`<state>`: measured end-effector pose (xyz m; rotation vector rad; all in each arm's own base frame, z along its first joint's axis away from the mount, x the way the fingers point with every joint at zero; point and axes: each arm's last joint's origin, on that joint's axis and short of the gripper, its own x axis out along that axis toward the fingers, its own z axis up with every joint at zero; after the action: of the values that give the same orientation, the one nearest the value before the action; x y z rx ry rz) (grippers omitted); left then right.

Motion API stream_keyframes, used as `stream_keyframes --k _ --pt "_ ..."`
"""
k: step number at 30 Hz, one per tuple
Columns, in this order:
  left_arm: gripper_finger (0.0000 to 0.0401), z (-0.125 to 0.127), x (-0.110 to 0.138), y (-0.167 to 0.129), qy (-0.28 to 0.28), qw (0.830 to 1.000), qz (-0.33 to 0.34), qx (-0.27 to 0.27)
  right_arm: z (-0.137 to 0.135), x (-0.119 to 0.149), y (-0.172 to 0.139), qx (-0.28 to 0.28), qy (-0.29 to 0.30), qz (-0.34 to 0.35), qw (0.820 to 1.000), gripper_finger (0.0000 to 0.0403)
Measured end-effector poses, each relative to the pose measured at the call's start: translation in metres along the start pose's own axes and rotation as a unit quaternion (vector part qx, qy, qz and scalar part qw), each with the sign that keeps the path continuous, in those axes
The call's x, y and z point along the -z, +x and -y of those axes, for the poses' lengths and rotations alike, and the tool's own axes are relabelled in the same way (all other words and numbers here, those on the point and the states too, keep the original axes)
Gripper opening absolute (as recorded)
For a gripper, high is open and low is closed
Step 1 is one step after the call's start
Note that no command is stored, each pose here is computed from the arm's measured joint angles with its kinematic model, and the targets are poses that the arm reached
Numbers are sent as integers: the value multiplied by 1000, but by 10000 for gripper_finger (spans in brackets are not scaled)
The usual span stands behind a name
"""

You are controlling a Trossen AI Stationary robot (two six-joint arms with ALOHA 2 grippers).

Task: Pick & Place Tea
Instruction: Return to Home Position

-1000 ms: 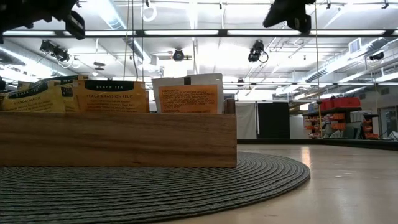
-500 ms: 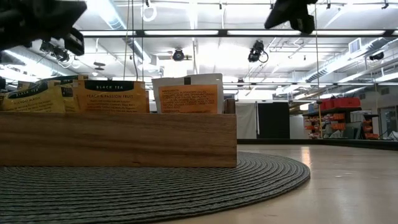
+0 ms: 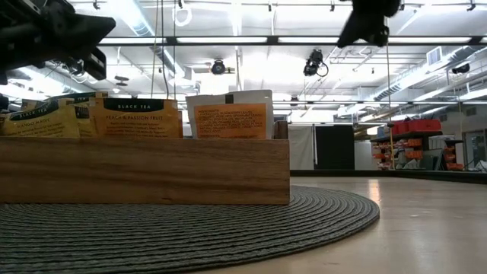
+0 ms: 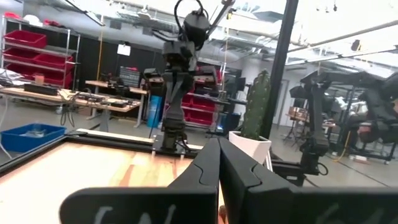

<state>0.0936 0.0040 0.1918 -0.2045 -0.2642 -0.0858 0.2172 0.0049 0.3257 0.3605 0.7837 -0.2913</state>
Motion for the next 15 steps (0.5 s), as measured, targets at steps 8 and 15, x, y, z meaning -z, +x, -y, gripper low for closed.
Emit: stream_keyframes --k 8,15 --pt "6 -3 1 0 -11 1000 -4 -15 24 47 0 -62 10 129 990 1" --pt "23 -4 1 0 44 999 -2 -32 44 85 -1 -119 14 257 959 0"
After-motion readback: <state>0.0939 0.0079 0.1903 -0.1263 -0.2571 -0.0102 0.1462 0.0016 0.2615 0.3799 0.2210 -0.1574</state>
